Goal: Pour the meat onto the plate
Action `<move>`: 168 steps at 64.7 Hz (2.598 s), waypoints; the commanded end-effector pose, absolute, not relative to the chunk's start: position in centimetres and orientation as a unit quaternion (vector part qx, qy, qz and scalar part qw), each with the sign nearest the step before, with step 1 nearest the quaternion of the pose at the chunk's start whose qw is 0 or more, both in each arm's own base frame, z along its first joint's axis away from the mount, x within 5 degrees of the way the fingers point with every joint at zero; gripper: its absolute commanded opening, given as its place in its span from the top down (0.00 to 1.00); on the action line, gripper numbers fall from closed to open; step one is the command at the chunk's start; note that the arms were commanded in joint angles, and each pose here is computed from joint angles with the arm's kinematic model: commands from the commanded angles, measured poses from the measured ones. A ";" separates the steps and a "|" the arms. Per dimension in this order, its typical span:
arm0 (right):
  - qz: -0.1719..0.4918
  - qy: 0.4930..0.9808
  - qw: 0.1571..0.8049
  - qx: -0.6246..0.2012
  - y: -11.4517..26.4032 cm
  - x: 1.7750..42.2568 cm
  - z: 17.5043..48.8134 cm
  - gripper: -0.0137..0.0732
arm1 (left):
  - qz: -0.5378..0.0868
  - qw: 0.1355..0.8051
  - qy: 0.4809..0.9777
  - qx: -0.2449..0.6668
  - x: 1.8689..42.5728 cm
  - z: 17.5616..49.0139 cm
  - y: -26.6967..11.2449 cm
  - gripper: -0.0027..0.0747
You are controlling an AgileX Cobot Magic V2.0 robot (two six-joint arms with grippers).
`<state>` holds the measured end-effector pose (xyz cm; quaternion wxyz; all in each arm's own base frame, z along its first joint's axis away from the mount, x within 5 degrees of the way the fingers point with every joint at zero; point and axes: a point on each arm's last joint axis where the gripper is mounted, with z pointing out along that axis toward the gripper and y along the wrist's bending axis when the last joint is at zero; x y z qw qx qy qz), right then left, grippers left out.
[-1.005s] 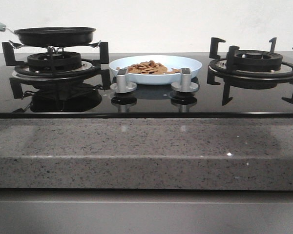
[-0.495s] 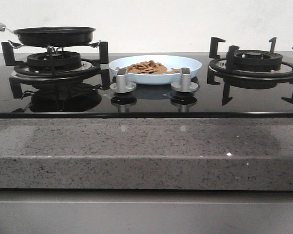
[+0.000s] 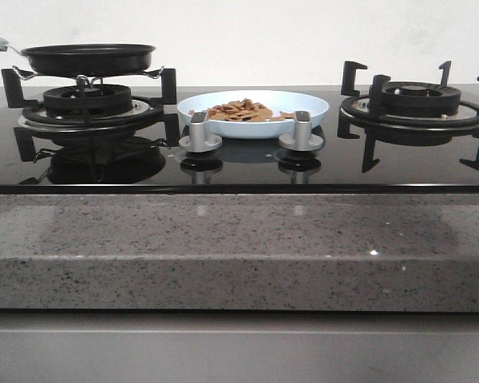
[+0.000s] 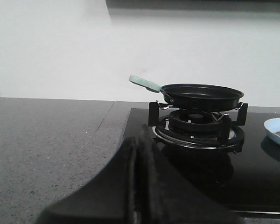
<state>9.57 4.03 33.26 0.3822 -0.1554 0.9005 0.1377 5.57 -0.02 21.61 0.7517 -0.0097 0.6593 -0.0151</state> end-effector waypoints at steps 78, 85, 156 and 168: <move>0.109 0.867 0.462 -0.152 3.4 9.3 34.5 0.97 | -0.043 0.785 0.618 0.002 5.3 22.4 -0.3 0.99; 0.068 0.820 0.554 -0.123 2.3 8.3 33.9 0.97 | -0.043 0.785 0.618 0.002 5.3 22.4 -0.3 0.99; -0.012 0.669 0.743 -0.013 0.0 5.5 20.8 0.97 | -0.043 0.784 0.619 0.002 5.3 22.4 -0.3 0.99; -0.012 0.671 0.741 -0.013 0.0 5.5 20.8 0.97 | -0.043 0.784 0.619 0.002 5.3 22.4 -0.3 0.99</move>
